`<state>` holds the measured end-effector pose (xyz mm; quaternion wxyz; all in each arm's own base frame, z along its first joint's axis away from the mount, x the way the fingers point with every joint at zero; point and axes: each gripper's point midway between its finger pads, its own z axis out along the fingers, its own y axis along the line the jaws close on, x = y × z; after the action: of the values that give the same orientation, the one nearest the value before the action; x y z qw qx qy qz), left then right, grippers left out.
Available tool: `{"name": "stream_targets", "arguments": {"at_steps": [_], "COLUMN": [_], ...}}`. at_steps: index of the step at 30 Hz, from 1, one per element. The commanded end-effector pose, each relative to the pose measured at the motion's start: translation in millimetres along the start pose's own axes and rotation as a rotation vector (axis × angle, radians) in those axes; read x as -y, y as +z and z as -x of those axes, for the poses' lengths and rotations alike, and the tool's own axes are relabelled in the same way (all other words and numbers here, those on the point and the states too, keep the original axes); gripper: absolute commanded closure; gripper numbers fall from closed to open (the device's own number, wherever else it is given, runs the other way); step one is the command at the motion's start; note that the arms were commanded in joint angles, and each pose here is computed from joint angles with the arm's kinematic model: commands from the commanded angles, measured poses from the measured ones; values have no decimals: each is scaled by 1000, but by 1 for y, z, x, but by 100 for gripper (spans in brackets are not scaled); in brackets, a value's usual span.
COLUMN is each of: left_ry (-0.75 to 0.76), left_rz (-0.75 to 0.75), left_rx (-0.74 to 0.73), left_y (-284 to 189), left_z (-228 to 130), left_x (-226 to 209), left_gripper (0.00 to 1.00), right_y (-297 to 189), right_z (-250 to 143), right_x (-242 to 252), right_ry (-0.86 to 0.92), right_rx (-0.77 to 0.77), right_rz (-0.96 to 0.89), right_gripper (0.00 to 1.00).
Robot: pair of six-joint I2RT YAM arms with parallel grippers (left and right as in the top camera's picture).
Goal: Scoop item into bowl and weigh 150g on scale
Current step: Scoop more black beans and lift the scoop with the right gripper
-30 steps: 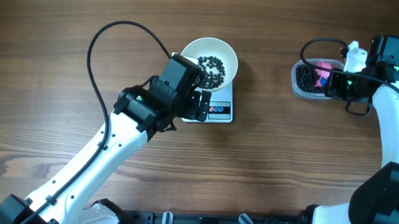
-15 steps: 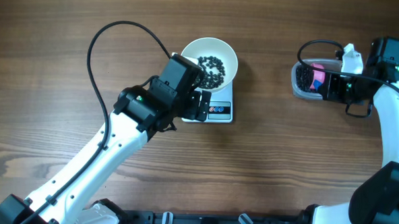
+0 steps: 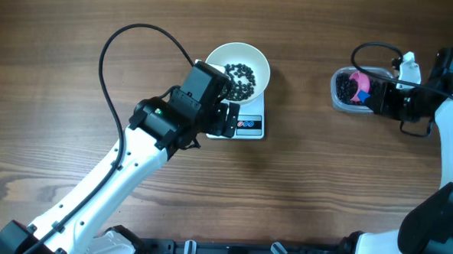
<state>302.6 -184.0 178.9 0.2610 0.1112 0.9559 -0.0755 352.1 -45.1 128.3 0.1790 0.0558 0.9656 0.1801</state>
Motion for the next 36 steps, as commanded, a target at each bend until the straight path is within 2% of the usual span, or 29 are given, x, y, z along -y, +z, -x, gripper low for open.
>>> {"name": "stream_targets", "arguments": {"at_steps": [1,7,12,18,36], "left_ry": [-6,-6,-6,-6,-6], "left_rz": [-12,-12,-12,-12,-12], "left_rx": [3,3,2,3,3], "left_y": [-3,-3,-3,-3,-3], "left_z": [-2,-2,-2,-2,-2], "left_x": [2,2,2,2,2], "left_gripper": [0,0,0,0,0], "right_y": [11,12,6,1,0], "right_z": [0,2,8,6,5], "right_x": [-7,-5,-11,1,-8], "right_ry": [19,48,78,112,199], "right_rx": [11,19,54,62,52], "right_rz": [66,69,152,141,198], "right_gripper": [96,96,96,96,96]}}
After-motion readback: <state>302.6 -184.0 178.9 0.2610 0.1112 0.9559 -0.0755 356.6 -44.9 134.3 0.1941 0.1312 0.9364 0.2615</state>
